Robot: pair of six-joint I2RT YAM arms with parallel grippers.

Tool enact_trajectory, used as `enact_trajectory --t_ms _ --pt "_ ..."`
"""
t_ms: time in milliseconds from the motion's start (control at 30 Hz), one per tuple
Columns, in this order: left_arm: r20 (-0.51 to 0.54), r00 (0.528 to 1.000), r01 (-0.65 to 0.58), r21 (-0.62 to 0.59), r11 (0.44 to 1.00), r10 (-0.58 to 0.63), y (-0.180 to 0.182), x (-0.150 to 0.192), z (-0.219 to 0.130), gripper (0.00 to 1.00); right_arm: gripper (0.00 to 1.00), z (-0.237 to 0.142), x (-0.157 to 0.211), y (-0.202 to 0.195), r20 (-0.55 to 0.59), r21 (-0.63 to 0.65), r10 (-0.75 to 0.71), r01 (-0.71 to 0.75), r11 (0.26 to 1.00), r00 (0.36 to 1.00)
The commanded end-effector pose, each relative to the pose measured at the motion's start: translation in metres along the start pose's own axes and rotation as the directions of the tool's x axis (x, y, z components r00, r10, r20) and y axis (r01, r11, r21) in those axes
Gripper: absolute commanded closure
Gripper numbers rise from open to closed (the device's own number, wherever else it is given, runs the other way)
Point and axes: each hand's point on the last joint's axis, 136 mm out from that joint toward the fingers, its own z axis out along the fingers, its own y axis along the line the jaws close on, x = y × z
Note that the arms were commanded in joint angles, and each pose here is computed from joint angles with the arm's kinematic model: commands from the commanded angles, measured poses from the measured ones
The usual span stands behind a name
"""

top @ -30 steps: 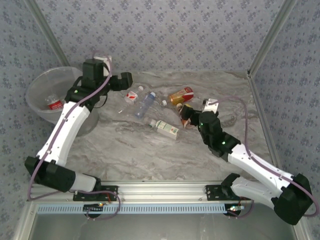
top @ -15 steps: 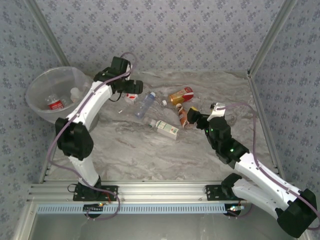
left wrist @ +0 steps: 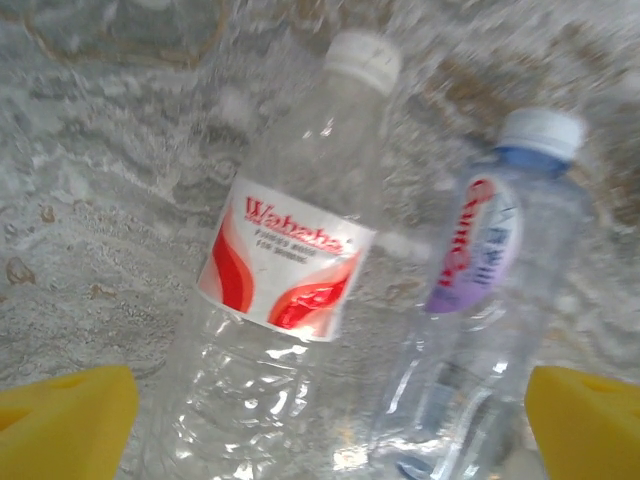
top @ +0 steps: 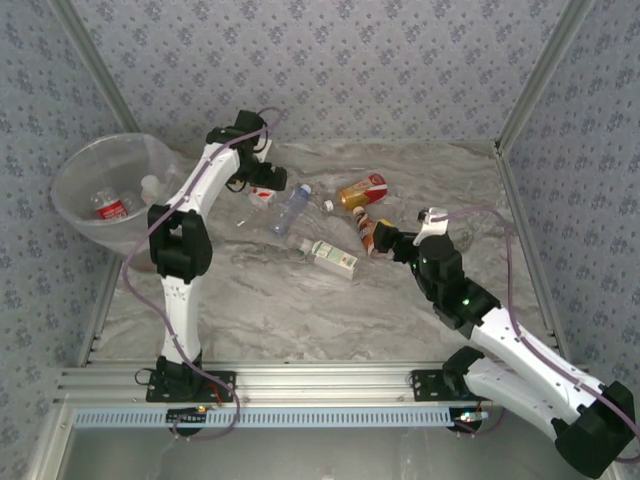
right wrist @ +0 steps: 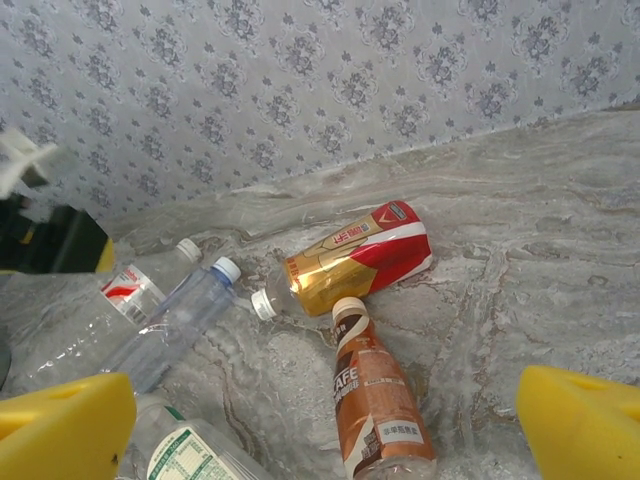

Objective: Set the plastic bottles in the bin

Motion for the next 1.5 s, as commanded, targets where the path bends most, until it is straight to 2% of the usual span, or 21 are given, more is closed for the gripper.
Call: enact_trajectory --t_ms 0,133,333,533,700,900,1067,1467 --pt "-0.065 0.997 -0.033 0.01 0.999 0.034 0.009 0.011 0.008 0.01 0.0 -0.008 -0.013 0.004 0.028 -0.028 -0.006 0.007 1.0 1.0" --pt "-0.082 0.993 -0.084 0.02 0.996 0.085 0.013 0.015 0.024 0.01 0.0 -0.011 -0.011 0.002 0.022 -0.029 -0.003 0.004 1.0 1.0" --pt "-0.109 0.981 -0.158 0.037 0.987 0.161 0.018 0.022 0.051 0.1 0.0 -0.014 -0.011 0.005 0.02 -0.048 0.007 -0.006 0.999 1.0" --pt "-0.166 0.966 -0.194 0.058 0.979 0.201 0.018 0.032 0.071 0.11 0.0 -0.016 -0.013 0.004 0.03 -0.048 0.013 -0.011 0.999 0.999" --pt "-0.195 0.959 -0.194 0.08 0.978 0.206 0.017 0.035 0.087 0.22 0.0 -0.016 -0.011 0.003 0.022 -0.048 0.018 -0.017 0.999 1.0" --pt "-0.171 0.96 -0.212 0.069 0.975 0.221 0.019 0.027 0.1 0.29 0.0 -0.017 -0.011 0.004 0.021 -0.053 0.027 -0.026 0.998 0.999" --pt "-0.157 0.965 -0.202 0.062 0.977 0.21 0.019 0.022 0.096 0.37 0.0 -0.017 -0.009 0.003 0.013 -0.046 0.026 -0.025 0.999 1.0" --pt "-0.097 0.985 -0.136 0.051 0.989 0.14 0.017 0.006 0.063 0.44 0.0 -0.016 -0.008 0.0 0.011 -0.032 0.021 -0.02 0.999 1.0"
